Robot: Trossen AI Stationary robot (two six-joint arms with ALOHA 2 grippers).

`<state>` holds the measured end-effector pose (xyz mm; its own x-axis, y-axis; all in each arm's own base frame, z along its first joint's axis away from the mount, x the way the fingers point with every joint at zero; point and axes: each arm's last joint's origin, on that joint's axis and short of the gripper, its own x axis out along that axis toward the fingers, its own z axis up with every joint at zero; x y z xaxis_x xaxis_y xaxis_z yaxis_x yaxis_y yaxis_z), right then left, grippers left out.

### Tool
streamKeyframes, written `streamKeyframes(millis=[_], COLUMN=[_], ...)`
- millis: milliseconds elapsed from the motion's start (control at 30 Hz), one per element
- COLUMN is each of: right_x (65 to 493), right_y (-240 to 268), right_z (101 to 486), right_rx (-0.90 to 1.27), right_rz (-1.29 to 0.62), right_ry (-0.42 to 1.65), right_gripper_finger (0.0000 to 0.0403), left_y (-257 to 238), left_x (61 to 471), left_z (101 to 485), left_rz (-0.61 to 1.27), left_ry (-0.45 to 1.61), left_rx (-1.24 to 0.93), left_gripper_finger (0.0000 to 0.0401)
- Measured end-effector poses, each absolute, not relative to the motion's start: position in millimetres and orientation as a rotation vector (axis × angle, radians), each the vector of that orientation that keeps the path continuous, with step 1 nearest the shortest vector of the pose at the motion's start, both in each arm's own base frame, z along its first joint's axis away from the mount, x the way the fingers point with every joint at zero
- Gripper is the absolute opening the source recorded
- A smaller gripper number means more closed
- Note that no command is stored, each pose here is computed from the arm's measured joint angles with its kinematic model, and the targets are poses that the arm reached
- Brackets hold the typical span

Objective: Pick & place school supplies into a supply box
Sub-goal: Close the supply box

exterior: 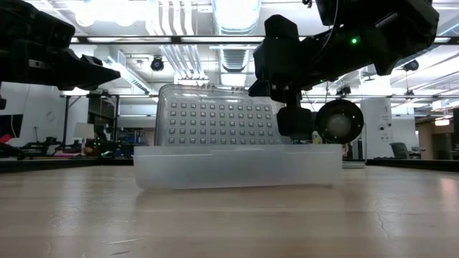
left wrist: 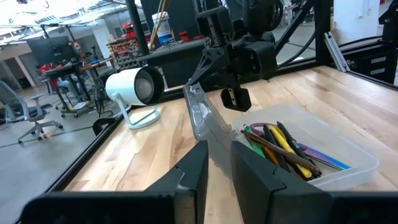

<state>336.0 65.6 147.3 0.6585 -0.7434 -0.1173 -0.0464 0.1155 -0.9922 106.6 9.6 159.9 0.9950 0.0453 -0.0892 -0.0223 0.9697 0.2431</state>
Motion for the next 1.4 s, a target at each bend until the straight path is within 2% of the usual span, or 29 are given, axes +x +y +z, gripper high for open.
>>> streamKeyframes(millis=[600, 1400], right_x=[336, 321], right_y=[74, 120], right_z=[144, 145], right_rx=[-1.393, -1.426], right_rz=[-0.605, -0.553], right_ry=[0.718, 0.648], right_gripper_finger=[0.0008, 0.0008], left_y=[10, 10], left_x=[107, 107], left_z=[160, 160], left_rz=[0.034, 0.034], left_ry=[0.095, 0.094], left_rx=[0.244, 0.244], left_gripper_finger=[0.0054, 0.0054])
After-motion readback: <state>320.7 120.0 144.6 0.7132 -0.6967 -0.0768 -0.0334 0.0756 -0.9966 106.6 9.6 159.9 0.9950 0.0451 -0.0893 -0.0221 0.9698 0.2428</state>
